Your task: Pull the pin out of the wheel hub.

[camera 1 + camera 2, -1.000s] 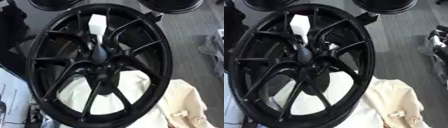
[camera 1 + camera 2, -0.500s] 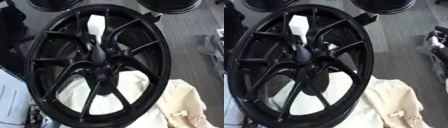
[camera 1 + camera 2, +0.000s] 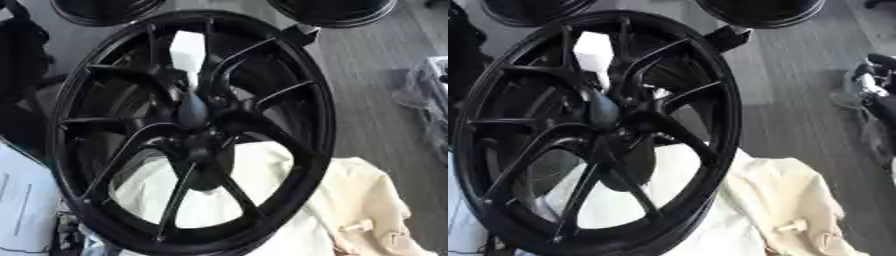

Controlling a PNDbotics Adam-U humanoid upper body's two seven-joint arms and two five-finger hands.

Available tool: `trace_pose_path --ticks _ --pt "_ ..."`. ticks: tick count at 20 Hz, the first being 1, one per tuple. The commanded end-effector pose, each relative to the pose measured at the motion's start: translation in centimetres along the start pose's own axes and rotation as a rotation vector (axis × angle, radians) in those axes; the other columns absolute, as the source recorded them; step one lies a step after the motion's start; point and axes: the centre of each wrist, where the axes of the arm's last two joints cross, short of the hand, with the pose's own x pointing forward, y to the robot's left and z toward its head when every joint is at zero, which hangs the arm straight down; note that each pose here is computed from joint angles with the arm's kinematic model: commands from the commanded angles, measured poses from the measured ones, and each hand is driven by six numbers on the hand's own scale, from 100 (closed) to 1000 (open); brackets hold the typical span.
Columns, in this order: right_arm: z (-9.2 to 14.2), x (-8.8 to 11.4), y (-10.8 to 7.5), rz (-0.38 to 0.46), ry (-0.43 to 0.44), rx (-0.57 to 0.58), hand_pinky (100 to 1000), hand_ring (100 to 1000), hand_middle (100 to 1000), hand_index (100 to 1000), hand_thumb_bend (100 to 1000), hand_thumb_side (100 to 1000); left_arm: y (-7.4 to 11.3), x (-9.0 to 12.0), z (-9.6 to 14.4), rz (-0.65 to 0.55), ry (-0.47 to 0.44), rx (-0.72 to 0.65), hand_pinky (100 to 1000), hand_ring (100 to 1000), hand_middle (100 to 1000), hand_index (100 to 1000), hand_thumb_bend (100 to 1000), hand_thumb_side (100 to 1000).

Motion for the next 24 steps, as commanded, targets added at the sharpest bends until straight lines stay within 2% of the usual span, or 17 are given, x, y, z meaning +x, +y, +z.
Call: trace_pose_path --ticks 1,10,18,21,24 --pt "-0.4 0.9 -0.6 0.035 -0.022 0.012 981 756 666 803 117 307 0.6 1.8 -1.2 -0.088 -0.044 -0.149 774 789 751 759 100 675" --pt "-0.4 0.9 -0.5 0.046 -0.017 0.029 980 755 664 802 117 307 -1.2 3.9 -3.2 -0.227 -0.009 -0.553 786 799 763 785 100 740" --pt "-0.4 0.8 -0.5 0.051 -0.010 0.035 980 753 662 801 117 308 -3.3 4.8 -4.2 -0.291 0.148 -0.830 819 833 798 842 124 840" --pt "-0.3 0.7 -0.5 0.051 -0.005 0.036 980 752 662 800 118 310 -3.8 5.0 -4.4 -0.316 0.204 -0.896 836 847 808 852 161 839" --pt "-0.3 0.6 -0.5 0.053 0.001 0.036 980 752 662 800 118 309 -4.2 5.5 -4.8 -0.324 0.220 -0.926 840 852 807 850 217 788"
